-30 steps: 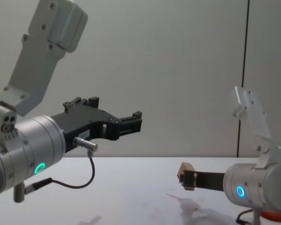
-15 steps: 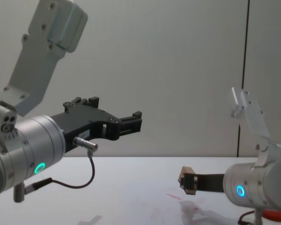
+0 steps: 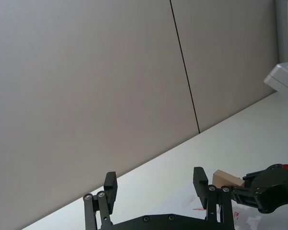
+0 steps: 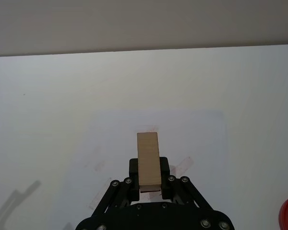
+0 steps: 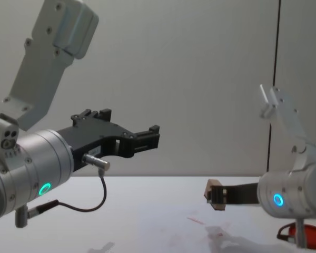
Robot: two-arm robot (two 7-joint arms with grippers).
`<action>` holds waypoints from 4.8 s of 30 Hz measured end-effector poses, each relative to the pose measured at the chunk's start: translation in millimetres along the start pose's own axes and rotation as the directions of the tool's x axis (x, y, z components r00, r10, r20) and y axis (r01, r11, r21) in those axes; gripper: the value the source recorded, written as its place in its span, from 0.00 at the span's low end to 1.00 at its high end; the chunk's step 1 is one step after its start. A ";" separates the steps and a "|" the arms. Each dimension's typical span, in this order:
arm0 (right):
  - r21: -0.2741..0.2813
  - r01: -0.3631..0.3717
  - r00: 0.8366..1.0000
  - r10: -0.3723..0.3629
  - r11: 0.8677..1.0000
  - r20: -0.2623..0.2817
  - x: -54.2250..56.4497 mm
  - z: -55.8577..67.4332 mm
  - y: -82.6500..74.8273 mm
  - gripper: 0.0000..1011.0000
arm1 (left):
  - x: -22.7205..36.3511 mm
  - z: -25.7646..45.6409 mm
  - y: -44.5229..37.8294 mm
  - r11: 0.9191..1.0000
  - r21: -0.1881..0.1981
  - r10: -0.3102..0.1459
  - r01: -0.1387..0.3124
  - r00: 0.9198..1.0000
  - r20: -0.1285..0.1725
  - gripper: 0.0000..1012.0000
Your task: Use the one hand to pick up the stamp and affix it onto the A4 paper.
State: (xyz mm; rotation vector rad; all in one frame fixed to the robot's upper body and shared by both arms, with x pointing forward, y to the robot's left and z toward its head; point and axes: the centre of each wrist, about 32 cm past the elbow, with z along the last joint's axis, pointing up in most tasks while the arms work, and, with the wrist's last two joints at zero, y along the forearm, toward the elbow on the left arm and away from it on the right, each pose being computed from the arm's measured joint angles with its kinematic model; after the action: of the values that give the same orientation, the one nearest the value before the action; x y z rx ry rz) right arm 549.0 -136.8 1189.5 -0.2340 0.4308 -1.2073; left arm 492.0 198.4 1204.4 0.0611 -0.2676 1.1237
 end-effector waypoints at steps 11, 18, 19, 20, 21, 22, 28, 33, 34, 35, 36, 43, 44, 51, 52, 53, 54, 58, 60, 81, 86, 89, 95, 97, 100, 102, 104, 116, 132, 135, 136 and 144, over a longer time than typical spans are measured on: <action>-0.040 -0.042 0.995 0.045 0.998 0.084 9.0 12.2 -13.3 0.22 | 0.0 0.0 0.0 1.000 0.000 0.000 0.000 1.000 0.000 0.99; -0.075 -0.071 0.983 0.083 0.995 0.162 14.5 17.2 -23.4 0.22 | 0.0 0.0 0.0 1.000 0.000 0.000 0.000 1.000 0.000 0.99; -0.082 -0.072 0.982 0.085 0.994 0.169 15.0 17.5 -24.4 0.22 | 0.0 0.0 0.0 1.000 0.000 0.000 0.000 1.000 0.000 0.99; -0.091 -0.077 0.980 0.093 0.993 0.179 15.8 18.0 -26.3 0.22 | 0.0 0.0 0.0 1.000 0.000 0.000 0.000 1.000 0.000 0.99; -0.093 -0.078 0.979 0.094 0.993 0.182 16.1 18.2 -27.3 0.22 | 0.0 0.0 0.0 1.000 0.000 0.000 0.000 1.000 0.000 0.99; -0.100 -0.079 0.978 0.097 0.992 0.187 16.4 18.3 -28.1 0.22 | 0.0 0.0 0.0 1.000 0.000 0.000 0.000 1.000 0.000 0.99; -0.138 -0.087 0.972 0.115 0.986 0.206 19.3 18.8 -35.4 0.22 | 0.0 0.0 0.0 1.000 0.000 0.000 0.000 1.000 0.000 0.99; -0.161 -0.087 0.971 0.120 0.983 0.209 21.3 17.7 -37.6 0.22 | 0.0 0.0 0.0 1.000 0.000 0.000 0.000 1.000 0.000 0.99; -0.165 -0.086 0.970 0.121 0.982 0.209 21.7 17.4 -37.9 0.22 | 0.0 0.0 0.0 1.000 0.000 0.000 0.000 1.000 0.000 0.99; -0.172 -0.086 0.971 0.121 0.981 0.208 22.3 16.9 -38.1 0.22 | 0.0 0.0 0.0 1.000 0.000 0.000 0.000 1.000 0.000 0.99; -0.176 -0.085 0.971 0.122 0.981 0.208 22.6 16.7 -38.2 0.22 | 0.0 0.0 0.0 1.000 0.000 0.000 0.000 1.000 0.000 0.99; -0.205 -0.084 0.971 0.126 0.975 0.201 23.9 15.3 -37.6 0.22 | 0.0 0.0 0.0 1.000 0.000 0.000 0.000 1.000 0.000 0.99; -0.208 -0.084 0.971 0.126 0.975 0.201 24.0 15.2 -37.4 0.22 | 0.0 0.0 0.0 1.000 0.000 0.000 0.000 1.000 0.000 0.99; -0.232 -0.080 0.971 0.128 0.969 0.200 23.9 13.6 -34.3 0.22 | 0.0 0.0 0.0 1.000 0.000 0.000 0.000 1.000 0.000 0.99; -0.235 -0.079 0.971 0.128 0.969 0.200 23.8 13.4 -33.9 0.22 | 0.0 0.0 0.0 1.000 0.000 0.000 0.000 1.000 0.000 0.99; -0.238 -0.079 0.971 0.128 0.968 0.200 23.8 13.2 -33.5 0.22 | 0.0 0.0 0.0 1.000 0.000 0.000 0.000 1.000 0.000 0.99; -0.242 -0.077 0.971 0.128 0.967 0.201 23.7 13.1 -32.9 0.22 | 0.0 0.0 0.0 1.000 0.000 0.000 0.000 1.000 0.000 0.99; -0.253 -0.073 0.970 0.127 0.965 0.206 23.1 12.6 -31.4 0.22 | 0.0 0.0 0.0 1.000 0.000 0.000 0.000 1.000 0.000 0.99; -0.258 -0.070 0.970 0.127 0.964 0.209 22.7 12.5 -30.6 0.22 | 0.0 0.0 0.0 1.000 0.000 0.000 0.000 1.000 0.000 0.99; -0.303 -0.033 0.963 0.112 0.952 0.246 20.6 9.9 -25.6 0.22 | 0.0 0.0 0.0 1.000 0.000 0.000 0.000 1.000 0.000 0.99; -0.312 -0.027 0.962 0.110 0.950 0.252 20.2 7.8 -24.2 0.22 | 0.0 0.0 0.0 1.000 0.000 0.000 0.000 1.000 0.000 0.99; -0.315 -0.024 0.961 0.109 0.949 0.255 19.9 6.7 -23.6 0.22 | 0.0 0.0 0.0 1.000 0.000 0.000 0.000 1.000 0.000 0.99; -0.319 -0.020 0.959 0.108 0.948 0.261 19.3 4.5 -23.1 0.22 | 0.0 0.0 0.0 1.000 0.000 0.000 0.000 1.000 0.000 0.99; -0.319 -0.019 0.959 0.108 0.948 0.262 19.1 3.3 -23.2 0.22 | 0.0 0.0 0.0 1.000 0.000 0.000 0.000 1.000 0.000 0.99; -0.318 -0.019 0.959 0.107 0.948 0.263 18.7 1.9 -23.9 0.22 | 0.0 0.0 0.0 1.000 0.000 0.000 0.000 1.000 0.000 0.99; -0.318 -0.019 0.959 0.107 0.948 0.263 18.3 1.0 -24.3 0.22 | 0.0 0.0 0.0 1.000 0.000 0.000 0.000 1.000 0.000 0.99; -0.317 -0.020 0.959 0.108 0.948 0.263 17.6 -0.2 -25.2 0.22 | 0.0 0.0 0.0 1.000 0.000 0.000 0.000 1.000 0.000 0.99; -0.318 -0.020 0.960 0.107 0.948 0.259 16.6 -6.5 -30.1 0.22 | 0.0 0.0 0.0 1.000 0.000 0.000 0.000 1.000 0.000 0.99; -0.255 -0.046 0.957 0.115 0.966 0.265 19.5 -1.6 -37.5 0.22 | 0.0 0.0 0.0 1.000 0.000 0.000 0.000 1.000 0.000 0.99; -0.211 -0.063 0.956 0.120 0.975 0.269 20.3 7.1 -40.5 0.22 | 0.0 0.0 0.0 1.000 0.000 0.000 0.000 1.000 0.000 0.99; -0.201 -0.067 0.955 0.121 0.977 0.269 20.6 9.3 -41.2 0.22 | 0.0 0.0 0.0 1.000 0.000 0.000 0.000 1.000 0.000 0.99; -0.117 -0.090 0.957 0.118 0.989 0.264 26.4 29.9 -48.4 0.22 | 0.0 0.0 0.0 1.000 0.000 0.000 0.000 1.000 0.000 0.99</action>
State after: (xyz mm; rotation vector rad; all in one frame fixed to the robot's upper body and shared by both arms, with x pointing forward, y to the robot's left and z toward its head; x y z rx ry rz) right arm 528.7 -179.8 1230.4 -0.4548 0.2638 -1.0330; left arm 492.0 198.4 1204.4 0.0612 -0.2676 1.1237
